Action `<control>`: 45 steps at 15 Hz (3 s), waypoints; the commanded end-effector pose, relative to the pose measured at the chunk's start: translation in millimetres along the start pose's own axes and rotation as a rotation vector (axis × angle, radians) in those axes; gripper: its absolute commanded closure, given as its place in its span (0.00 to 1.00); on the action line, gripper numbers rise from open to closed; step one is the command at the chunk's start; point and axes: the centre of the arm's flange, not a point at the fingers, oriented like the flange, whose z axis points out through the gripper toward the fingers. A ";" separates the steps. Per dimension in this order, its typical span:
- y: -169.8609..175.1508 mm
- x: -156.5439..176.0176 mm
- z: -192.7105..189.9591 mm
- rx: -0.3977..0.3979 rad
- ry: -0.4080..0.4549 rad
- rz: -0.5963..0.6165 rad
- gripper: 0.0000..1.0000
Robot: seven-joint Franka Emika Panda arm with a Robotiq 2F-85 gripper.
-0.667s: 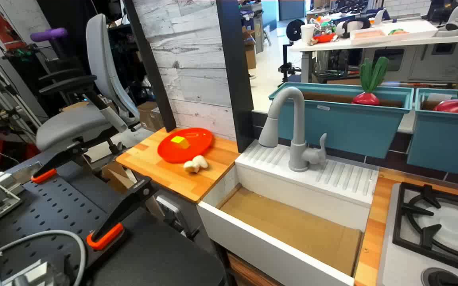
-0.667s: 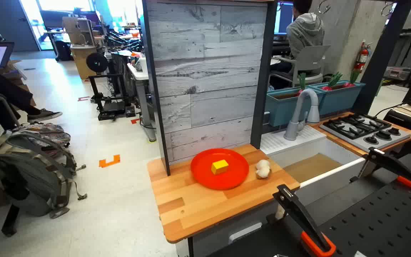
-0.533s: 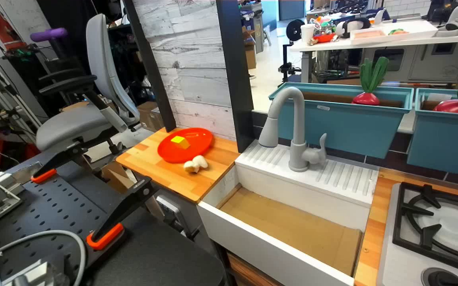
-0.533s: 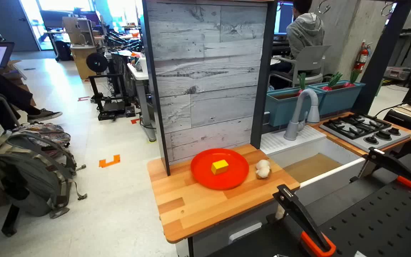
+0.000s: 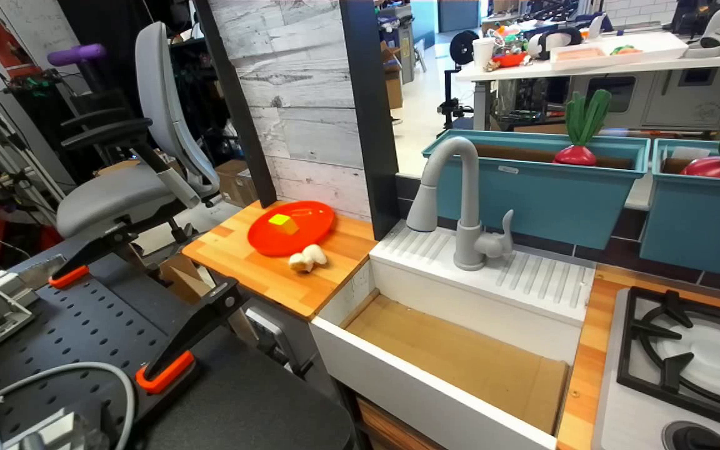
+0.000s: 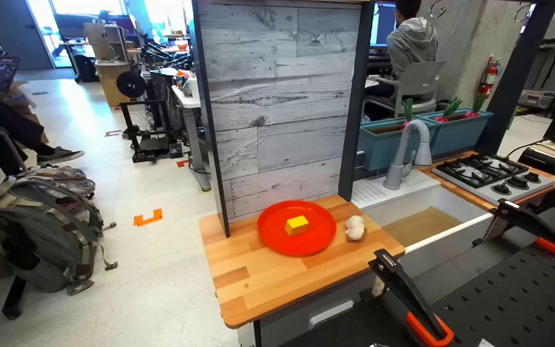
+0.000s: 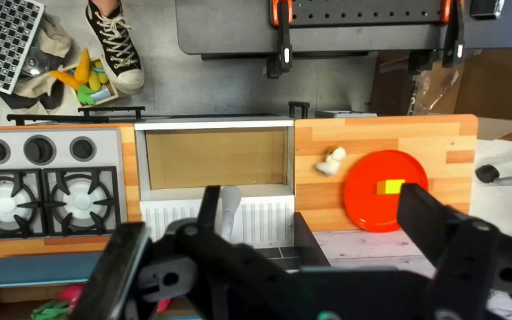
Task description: Move the tap nozzle to the left
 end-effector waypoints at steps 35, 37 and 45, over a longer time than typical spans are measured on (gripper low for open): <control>62.0 189.1 304.8 0.091 0.054 0.129 0.87; 65.0 184.8 302.5 0.088 0.059 0.133 0.99; 67.0 178.7 296.9 0.070 0.024 0.161 0.56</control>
